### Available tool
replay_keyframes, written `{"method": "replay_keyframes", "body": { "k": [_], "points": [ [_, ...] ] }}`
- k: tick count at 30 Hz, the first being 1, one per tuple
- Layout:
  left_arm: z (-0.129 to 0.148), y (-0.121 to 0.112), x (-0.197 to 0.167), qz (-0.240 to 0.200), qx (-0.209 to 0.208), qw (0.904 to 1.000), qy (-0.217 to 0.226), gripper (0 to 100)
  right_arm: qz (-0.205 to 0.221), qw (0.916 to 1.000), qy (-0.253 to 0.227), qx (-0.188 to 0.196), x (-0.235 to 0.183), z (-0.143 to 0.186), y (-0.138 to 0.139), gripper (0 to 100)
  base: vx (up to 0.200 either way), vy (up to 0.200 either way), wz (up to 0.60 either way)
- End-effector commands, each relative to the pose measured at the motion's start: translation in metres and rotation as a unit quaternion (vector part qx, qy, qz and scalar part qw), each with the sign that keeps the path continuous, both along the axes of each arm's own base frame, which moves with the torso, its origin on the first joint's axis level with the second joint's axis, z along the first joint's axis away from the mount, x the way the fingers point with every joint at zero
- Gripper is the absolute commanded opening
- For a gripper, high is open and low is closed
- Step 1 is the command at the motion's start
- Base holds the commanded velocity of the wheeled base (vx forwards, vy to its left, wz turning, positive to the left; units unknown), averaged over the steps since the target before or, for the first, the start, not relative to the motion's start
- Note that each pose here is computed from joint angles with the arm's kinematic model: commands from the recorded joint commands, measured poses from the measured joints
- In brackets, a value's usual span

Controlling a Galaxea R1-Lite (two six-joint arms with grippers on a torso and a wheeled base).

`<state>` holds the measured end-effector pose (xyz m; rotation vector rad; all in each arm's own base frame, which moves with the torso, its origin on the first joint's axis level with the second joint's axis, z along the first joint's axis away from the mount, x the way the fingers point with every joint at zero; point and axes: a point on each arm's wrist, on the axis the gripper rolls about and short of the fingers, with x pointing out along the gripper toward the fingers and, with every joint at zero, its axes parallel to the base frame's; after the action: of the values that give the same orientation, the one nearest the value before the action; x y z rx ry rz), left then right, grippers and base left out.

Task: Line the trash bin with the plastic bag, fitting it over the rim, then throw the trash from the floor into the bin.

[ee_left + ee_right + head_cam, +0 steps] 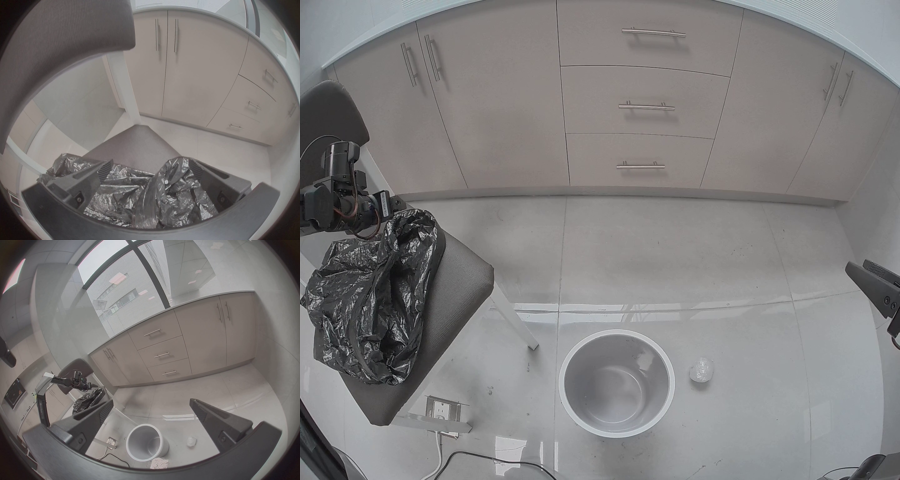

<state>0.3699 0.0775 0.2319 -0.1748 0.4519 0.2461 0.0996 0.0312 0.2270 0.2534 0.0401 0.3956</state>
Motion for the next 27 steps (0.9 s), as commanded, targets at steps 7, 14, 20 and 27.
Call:
{"method": "replay_keyframes", "body": {
  "k": [7,14,20,27],
  "points": [
    [-0.008,-0.011,-0.016,-0.039,-0.008,0.999,0.02,100,0.0,0.9999,0.014,-0.003,0.005,-0.004,0.002,100,0.0,0.0,0.0],
    [-0.032,-0.008,-0.004,-0.049,0.008,0.9973,0.053,100,0.001,0.9998,0.021,-0.003,0.007,-0.006,0.002,100,0.0,0.0,0.0],
    [-0.037,-0.007,0.005,-0.047,0.012,0.998,0.041,100,0.001,0.9996,0.029,-0.006,0.009,-0.009,0.003,100,0.0,0.0,0.0],
    [-0.03,-0.004,0.009,-0.043,0.015,0.9987,0.023,100,0.001,0.9996,0.028,-0.005,0.009,-0.012,0.003,100,0.0,0.0,0.0]
  ]
}}
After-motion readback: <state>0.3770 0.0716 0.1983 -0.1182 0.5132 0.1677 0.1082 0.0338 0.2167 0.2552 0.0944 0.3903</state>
